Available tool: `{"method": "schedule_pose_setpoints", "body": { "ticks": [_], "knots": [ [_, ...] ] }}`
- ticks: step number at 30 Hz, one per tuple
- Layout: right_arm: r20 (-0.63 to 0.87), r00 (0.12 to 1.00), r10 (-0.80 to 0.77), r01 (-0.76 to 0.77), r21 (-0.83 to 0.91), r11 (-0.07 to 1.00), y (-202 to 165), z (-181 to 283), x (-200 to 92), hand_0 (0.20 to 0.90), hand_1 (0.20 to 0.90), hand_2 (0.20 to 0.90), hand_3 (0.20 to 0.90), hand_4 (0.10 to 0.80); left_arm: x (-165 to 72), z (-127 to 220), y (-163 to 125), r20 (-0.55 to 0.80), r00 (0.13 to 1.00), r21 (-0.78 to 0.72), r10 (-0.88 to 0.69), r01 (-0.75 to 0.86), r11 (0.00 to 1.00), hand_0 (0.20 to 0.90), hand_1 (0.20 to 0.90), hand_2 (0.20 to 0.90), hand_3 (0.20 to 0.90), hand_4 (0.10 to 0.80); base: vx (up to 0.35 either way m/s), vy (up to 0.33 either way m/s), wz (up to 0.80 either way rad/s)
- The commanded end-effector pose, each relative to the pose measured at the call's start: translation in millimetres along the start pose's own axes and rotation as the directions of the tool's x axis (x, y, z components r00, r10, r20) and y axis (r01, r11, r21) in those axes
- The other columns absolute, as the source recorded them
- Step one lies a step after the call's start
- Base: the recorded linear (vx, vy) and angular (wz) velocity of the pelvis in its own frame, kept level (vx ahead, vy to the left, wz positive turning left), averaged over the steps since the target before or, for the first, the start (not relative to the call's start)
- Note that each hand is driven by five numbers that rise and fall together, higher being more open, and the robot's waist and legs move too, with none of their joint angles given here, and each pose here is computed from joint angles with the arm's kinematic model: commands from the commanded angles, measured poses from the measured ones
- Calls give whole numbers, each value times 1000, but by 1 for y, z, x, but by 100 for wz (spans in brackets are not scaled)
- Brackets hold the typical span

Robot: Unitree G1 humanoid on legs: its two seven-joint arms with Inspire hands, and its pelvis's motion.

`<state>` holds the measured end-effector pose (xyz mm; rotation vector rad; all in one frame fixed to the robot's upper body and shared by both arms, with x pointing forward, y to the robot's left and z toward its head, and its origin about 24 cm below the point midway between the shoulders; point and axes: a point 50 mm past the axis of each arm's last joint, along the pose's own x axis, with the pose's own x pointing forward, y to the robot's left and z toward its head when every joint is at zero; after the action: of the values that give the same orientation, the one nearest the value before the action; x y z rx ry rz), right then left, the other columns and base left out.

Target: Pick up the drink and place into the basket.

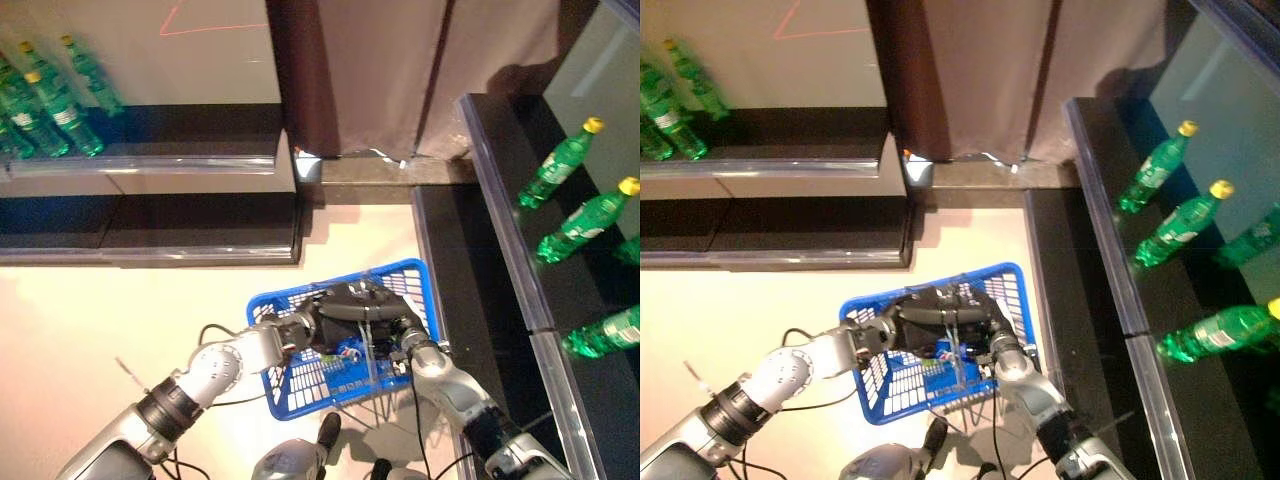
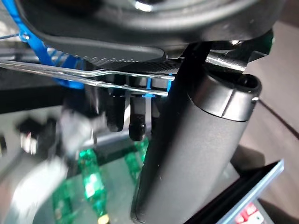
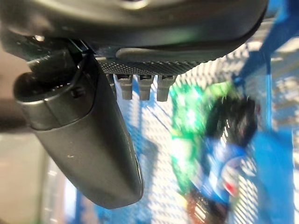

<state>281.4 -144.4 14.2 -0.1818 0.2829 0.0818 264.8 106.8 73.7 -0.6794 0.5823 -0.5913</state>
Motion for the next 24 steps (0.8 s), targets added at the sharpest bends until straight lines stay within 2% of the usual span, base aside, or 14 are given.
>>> {"method": "schedule_pose_setpoints", "body": {
  "ticks": [1,5,7,12,15,17,18,22,24],
  "knots": [
    [172,985,-20,25,-24,999,-24,14,-11,900,900,900,900,800,-11,66,-76,476,738,-40,-479,563,826,300,300,300,200,100,-30,-9,-17],
    [220,973,-74,61,67,996,-42,18,-22,900,900,900,900,800,-24,72,-43,577,738,-55,-350,463,885,300,300,300,200,100,-65,-27,-20],
    [221,972,-84,67,84,994,-45,17,-24,900,900,900,900,800,-27,73,-36,602,735,-74,-313,442,894,300,300,300,200,100,-54,-30,-7],
    [229,969,-95,34,257,966,-50,6,-33,900,900,900,900,800,-38,77,11,728,679,-134,-96,278,951,300,300,300,200,100,-75,-45,-22],
    [181,982,-47,-24,374,927,-45,-11,-35,900,900,900,900,800,-44,76,31,766,643,-168,-15,223,960,300,300,300,200,100,-43,-19,-20],
    [99,995,-1,-45,462,886,-35,-42,-41,900,900,900,900,800,-59,73,58,809,581,-204,91,132,970,300,300,300,200,100,-52,-22,-26],
    [99,995,-1,-45,462,886,-35,-42,-41,900,900,900,900,800,-59,73,58,809,581,-204,91,132,970,300,300,300,200,100,-41,-25,-28],
    [-61,998,12,21,507,861,-32,-91,-56,900,900,900,900,800,-85,46,100,818,501,-306,282,-34,951,300,300,300,200,100,-37,-14,-14],
    [-103,995,8,45,508,860,-32,-98,-58,900,900,900,900,800,-89,38,109,809,489,-338,326,-66,939,300,300,300,200,100,-27,2,-17]
  ]
}}
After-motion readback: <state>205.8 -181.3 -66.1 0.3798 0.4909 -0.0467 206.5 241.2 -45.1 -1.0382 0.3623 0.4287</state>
